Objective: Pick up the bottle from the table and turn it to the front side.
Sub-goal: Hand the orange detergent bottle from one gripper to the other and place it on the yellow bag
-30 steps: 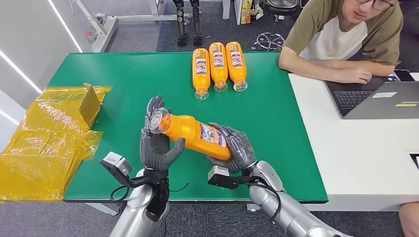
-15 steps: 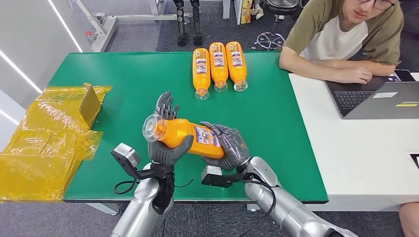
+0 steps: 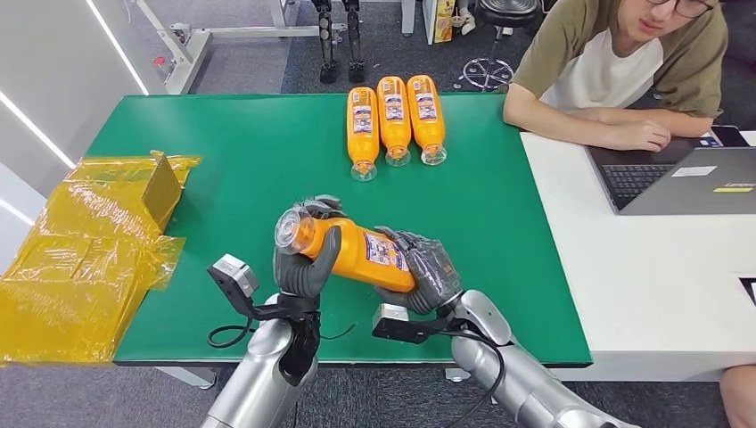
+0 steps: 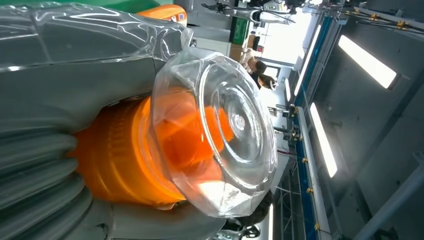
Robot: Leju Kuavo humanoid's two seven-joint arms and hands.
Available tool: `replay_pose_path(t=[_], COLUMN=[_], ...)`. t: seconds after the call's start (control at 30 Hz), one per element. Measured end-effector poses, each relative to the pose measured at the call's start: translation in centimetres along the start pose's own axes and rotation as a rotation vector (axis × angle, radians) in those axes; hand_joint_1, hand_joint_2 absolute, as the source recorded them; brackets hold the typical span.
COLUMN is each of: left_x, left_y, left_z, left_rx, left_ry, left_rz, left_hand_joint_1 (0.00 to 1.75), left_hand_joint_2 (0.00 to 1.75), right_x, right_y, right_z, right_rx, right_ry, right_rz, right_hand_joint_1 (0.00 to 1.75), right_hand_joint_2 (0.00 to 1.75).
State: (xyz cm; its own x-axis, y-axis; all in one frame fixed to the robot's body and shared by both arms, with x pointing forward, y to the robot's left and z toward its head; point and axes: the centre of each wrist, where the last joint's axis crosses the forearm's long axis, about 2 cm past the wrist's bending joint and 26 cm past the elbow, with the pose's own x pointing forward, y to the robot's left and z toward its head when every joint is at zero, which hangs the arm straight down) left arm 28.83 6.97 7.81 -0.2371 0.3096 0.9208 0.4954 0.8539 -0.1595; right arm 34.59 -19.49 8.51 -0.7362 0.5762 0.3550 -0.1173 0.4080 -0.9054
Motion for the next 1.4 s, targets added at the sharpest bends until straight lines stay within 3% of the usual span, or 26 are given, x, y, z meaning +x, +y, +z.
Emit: replay_pose_path(t=[0.13,0.17,0.27,0.3,0.6,0.83,0.97,1.1,1.27,1.4], left_x=[0.0,0.0,0.2,0.3,1.5,3.3,4.6,5.7,6.9,8.5], left_y=[0.0,0.0,0.0,0.0,0.3,2.2,5.9,10.7,17.8,22.4], left_z=[0.0,0.0,-0.1,-0.2,-0.5,0.0,0.7,0.6,-1.3,-3.3], left_rx=[0.019,0.025,0.031,0.029,0.012,0.18,0.302,0.336,0.258,0.136], left_ry=[-0.001,-0.001,-0.011,-0.015,-0.042,-0.07,-0.067,-0.019,0.043,0.151], left_rz=[-0.005,-0.007,-0.017,-0.023,-0.155,-0.589,-0.938,-1.276,-1.655,-1.864], left_hand_joint_1=[1.75,1.75,1.75,1.75,1.75,1.75,1.75,1.75,1.75,1.75], left_hand_joint_2=[1.75,1.75,1.75,1.75,1.75,1.75,1.75,1.75,1.75,1.75], right_x=[0.0,0.0,0.2,0.3,2.3,5.8,8.8,11.3,12.3,13.0], right_y=[0.0,0.0,0.1,0.1,2.0,3.9,5.1,5.1,4.9,5.0], right_z=[0.0,0.0,-0.1,-0.1,1.3,2.6,4.1,4.9,5.6,6.1], right_rx=[0.007,0.009,0.006,0.002,-0.107,-0.23,-0.275,-0.366,-0.453,-0.485], right_ry=[-0.002,-0.002,0.001,0.0,0.003,0.01,-0.001,-0.026,-0.023,-0.002], right_rz=[0.005,0.009,0.026,0.036,0.059,-0.042,-0.115,-0.188,-0.24,-0.265], right_hand_joint_1=[1.7,1.51,0.27,0.03,0.0,0.0,0.0,0.0,0.0,0.0], right_hand_joint_2=[1.75,1.75,1.75,1.75,1.75,1.75,1.75,1.75,1.75,1.75])
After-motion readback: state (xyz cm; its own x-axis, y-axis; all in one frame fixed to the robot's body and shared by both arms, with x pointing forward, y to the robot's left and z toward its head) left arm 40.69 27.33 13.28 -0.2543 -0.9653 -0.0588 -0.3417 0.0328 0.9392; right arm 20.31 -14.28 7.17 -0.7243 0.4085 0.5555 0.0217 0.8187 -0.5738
